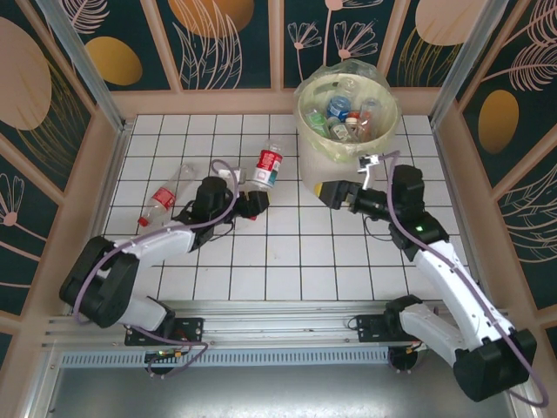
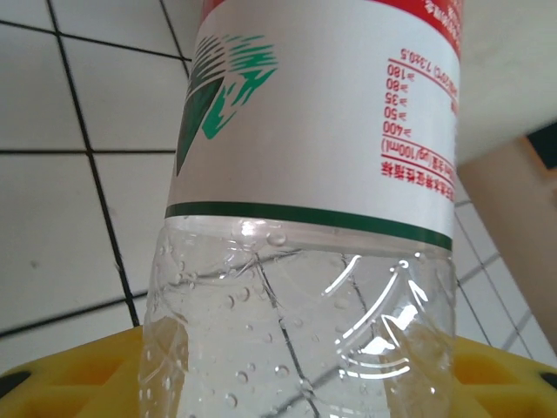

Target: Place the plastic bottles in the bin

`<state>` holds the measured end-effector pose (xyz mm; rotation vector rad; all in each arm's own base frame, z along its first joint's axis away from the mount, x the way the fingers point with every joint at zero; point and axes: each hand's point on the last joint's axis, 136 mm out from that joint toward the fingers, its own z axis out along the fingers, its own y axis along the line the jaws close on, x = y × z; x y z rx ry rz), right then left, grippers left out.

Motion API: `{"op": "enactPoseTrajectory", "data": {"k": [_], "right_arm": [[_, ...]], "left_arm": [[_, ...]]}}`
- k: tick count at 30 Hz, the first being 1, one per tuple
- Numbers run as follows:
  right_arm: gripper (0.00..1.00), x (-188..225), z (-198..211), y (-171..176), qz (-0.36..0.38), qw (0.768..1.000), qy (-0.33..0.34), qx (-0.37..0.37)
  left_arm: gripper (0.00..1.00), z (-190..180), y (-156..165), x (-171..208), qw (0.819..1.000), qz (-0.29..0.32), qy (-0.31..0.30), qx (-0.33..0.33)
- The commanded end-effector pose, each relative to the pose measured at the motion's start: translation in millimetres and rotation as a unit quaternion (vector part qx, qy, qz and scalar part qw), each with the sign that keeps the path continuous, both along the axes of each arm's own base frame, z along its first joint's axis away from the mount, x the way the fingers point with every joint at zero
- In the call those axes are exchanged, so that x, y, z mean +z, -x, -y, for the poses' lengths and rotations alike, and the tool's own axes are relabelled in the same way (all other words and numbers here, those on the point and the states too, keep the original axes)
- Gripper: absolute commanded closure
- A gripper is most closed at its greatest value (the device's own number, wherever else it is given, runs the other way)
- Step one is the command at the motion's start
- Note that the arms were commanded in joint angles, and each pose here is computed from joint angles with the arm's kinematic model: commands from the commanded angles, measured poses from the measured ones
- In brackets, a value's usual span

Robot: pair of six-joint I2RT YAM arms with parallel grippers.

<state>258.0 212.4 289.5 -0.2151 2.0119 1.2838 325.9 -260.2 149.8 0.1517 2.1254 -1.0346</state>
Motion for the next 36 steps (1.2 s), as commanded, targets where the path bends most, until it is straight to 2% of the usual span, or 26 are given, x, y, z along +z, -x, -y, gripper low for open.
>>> {"op": "enactPoseTrajectory", "data": {"k": [1,7,15,19,24,27,29,34,36], "right_arm": [[0.01,12.9,-17.6,-20.8,0.022,0.999,-0.025,-0.022],[0.01,3.3,-54.8,-40.8,0.012,0.999,-0.033,-0.003],[0.03,9.7,-99.5,-36.3,0.033,0.997,-0.028,0.062],[0.15,7.9,-101.7,-39.9,0.031,0.998,-0.026,0.057],[0.4,8.7,-101.6,-41.6,0.031,0.998,-0.025,0.054],[0.43,9.4,-100.8,-42.4,0.033,0.998,-0.02,0.051],[0.44,11.4,-99.7,-42.4,0.035,0.998,-0.018,0.049],[0.45,28.9,-84.6,-42.1,0.061,0.998,-0.002,0.03],[0.45,45.1,-69.8,-43.6,0.08,0.997,0.0,0.016]], "left_arm": [[0.41,14.4,27.2,46.2,0.994,0.061,0.066,-0.061],[0.41,18.8,70.2,62.5,0.985,0.086,0.087,-0.121],[0.42,32.2,87.0,57.2,0.982,0.074,0.085,-0.152],[0.42,37.2,89.7,59.3,0.98,0.076,0.088,-0.159],[0.41,38.6,90.6,59.5,0.98,0.076,0.089,-0.159],[0.39,39.0,90.9,60.3,0.98,0.077,0.09,-0.16],[0.33,38.9,90.3,61.9,0.98,0.079,0.09,-0.159],[0.02,35.2,89.4,71.4,0.981,0.097,0.078,-0.152],[0.01,29.4,86.7,80.0,0.982,0.115,0.066,-0.138]]}}
